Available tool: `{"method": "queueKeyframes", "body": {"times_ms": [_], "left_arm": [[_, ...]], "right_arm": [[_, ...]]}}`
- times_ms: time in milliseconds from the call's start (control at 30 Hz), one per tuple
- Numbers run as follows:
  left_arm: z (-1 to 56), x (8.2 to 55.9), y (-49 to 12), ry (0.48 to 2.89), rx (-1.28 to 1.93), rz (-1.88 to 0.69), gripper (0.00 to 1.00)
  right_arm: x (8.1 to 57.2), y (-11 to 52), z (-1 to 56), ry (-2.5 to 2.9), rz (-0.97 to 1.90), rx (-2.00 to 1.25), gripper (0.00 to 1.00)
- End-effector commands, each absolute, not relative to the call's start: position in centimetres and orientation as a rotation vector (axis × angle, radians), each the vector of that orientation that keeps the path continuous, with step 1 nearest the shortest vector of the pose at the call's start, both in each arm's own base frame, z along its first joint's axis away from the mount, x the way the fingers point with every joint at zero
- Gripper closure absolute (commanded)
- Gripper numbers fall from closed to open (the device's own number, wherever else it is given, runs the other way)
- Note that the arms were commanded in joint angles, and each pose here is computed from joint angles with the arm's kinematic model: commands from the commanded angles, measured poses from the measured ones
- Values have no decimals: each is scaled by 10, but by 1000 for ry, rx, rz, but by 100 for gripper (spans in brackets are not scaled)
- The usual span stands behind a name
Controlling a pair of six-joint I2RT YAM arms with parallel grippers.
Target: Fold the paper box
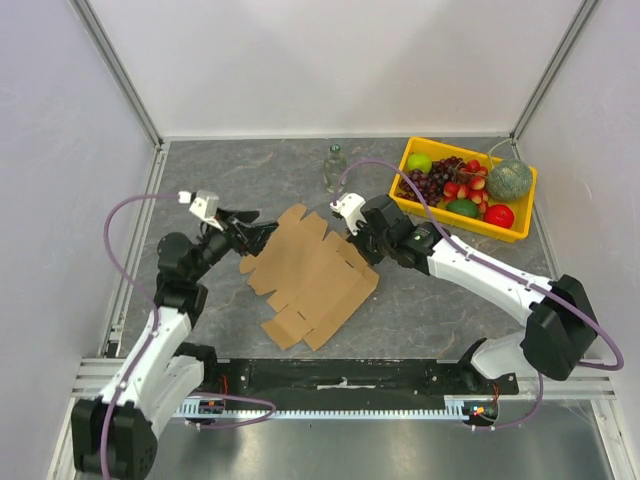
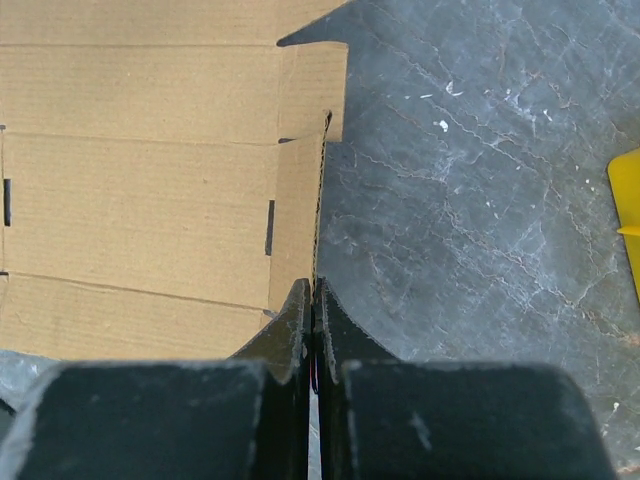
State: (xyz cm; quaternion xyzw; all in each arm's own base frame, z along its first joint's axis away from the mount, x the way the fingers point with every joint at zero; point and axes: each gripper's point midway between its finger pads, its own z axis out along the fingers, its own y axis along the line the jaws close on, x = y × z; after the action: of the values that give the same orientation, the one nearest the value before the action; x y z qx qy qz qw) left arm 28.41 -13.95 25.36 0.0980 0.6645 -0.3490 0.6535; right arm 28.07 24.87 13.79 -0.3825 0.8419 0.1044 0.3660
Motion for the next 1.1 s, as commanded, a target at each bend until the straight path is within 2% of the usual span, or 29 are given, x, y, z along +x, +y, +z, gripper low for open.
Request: {"method": "queueKeyframes", "body": {"times_ms": [0, 300, 567, 1067], "left_arm": [[281, 254, -187, 1449, 555, -1094, 25], [290, 245, -228, 1397, 916, -1301, 27], [278, 231, -273, 1391, 1170, -1237, 28], [274, 243, -286, 1445, 1247, -1183, 32]], "right_arm": [[269, 257, 167, 2055, 370, -1092, 100], [254, 277, 205, 1907, 559, -1152, 100], [247, 282, 232, 1812, 689, -1196, 100], [230, 278, 266, 1688, 834, -1291, 100]]}}
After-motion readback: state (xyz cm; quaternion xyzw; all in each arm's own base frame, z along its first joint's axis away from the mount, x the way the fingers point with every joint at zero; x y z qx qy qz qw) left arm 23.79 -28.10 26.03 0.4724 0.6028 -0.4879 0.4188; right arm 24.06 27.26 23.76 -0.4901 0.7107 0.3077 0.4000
